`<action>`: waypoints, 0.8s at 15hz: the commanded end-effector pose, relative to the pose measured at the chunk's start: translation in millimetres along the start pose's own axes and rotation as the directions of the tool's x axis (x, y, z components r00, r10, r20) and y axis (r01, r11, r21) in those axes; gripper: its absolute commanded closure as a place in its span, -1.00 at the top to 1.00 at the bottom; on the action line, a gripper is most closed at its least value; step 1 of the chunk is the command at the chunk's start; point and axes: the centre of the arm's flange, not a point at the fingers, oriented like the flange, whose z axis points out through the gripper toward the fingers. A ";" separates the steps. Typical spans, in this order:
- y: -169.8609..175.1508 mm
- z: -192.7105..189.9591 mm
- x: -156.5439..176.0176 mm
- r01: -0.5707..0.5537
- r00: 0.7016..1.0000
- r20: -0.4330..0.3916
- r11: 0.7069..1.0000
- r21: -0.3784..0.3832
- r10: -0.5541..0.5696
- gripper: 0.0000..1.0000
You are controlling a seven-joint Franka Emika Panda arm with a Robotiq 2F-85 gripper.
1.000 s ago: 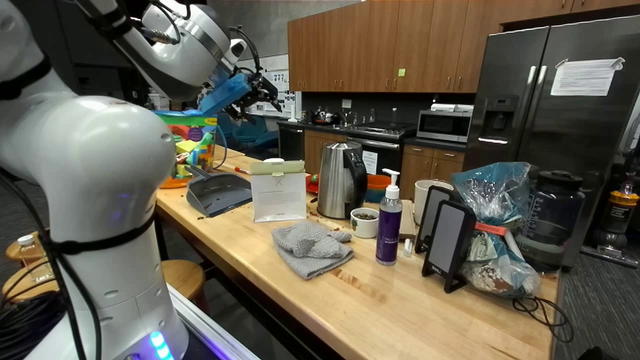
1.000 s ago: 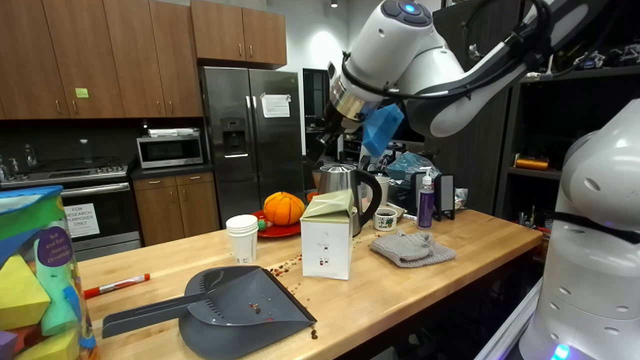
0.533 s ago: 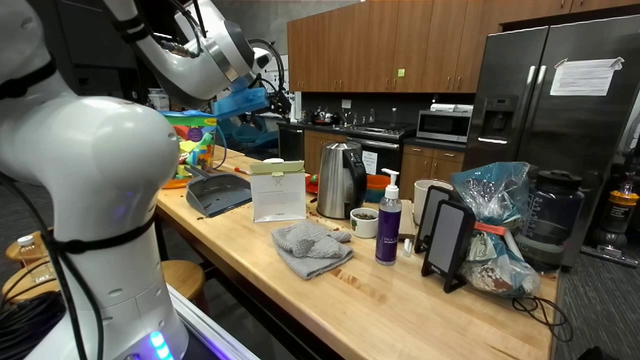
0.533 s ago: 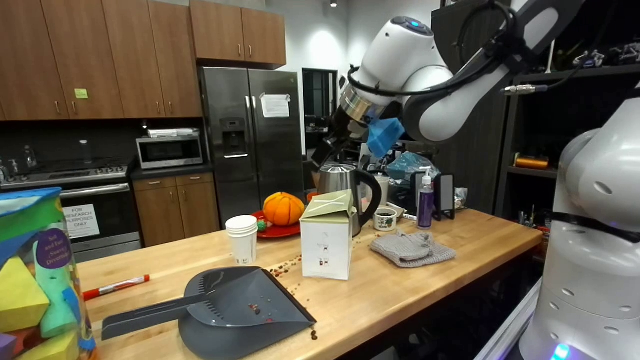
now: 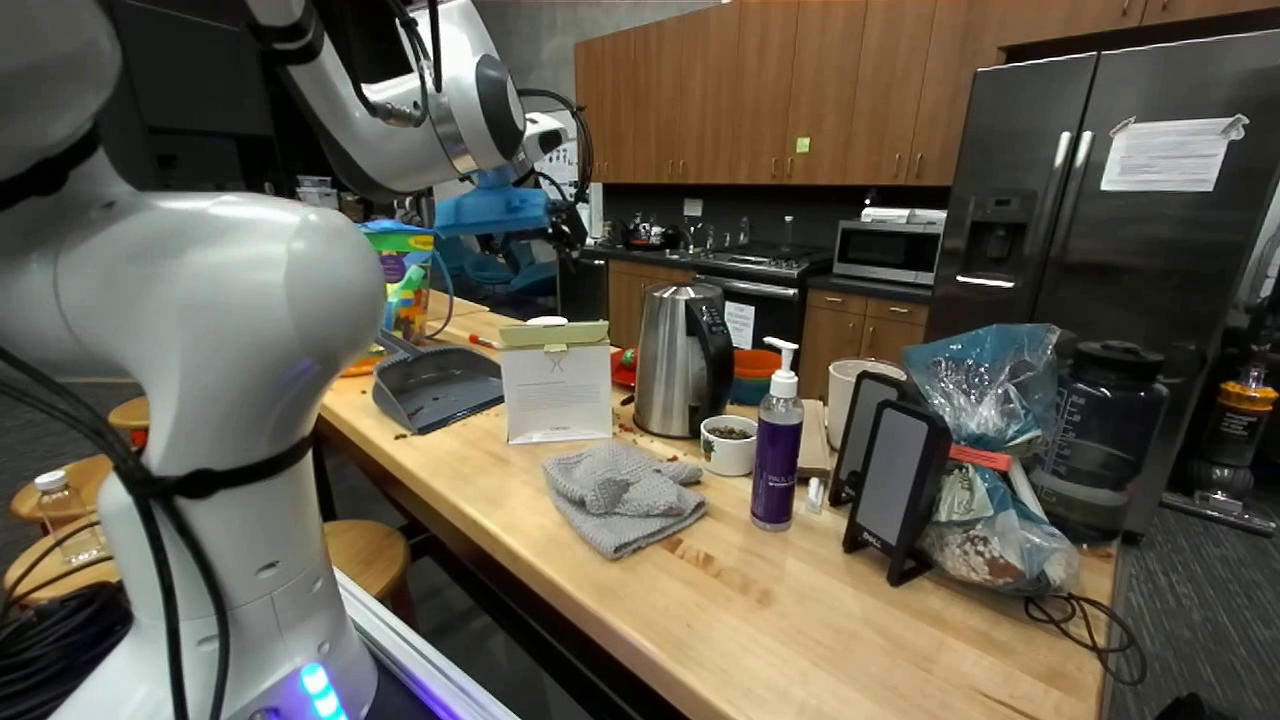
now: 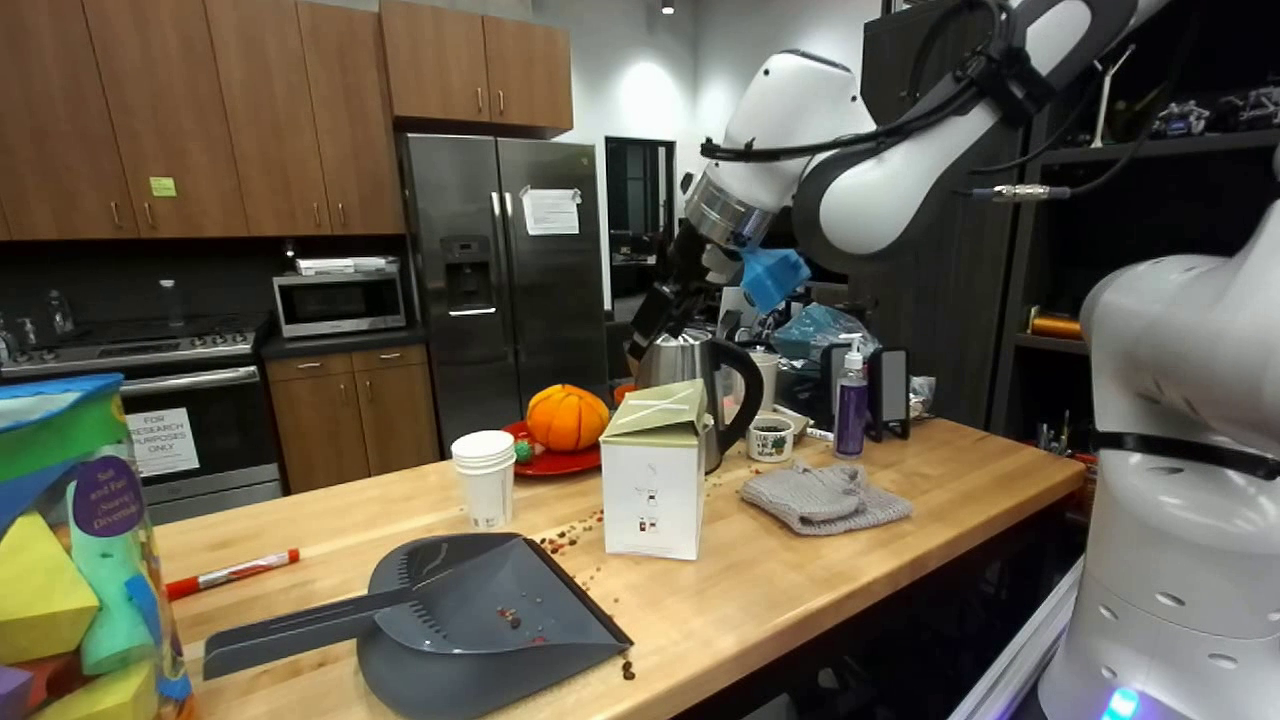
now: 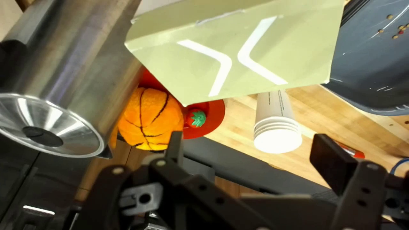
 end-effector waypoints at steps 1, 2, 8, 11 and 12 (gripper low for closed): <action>9.8 -25.5 -15.4 0.002 0.999 0.041 1.000 0.009 -0.003 1.00; 10.5 -28.7 -17.5 0.003 0.999 0.052 1.000 0.000 -0.003 1.00; 22.2 -37.6 -17.4 0.018 0.989 0.147 0.999 0.035 -0.023 1.00; 33.1 -30.9 -19.1 0.027 0.976 0.213 0.993 0.118 -0.052 1.00; 37.9 -26.8 -20.4 0.025 0.971 0.231 0.990 0.139 -0.057 1.00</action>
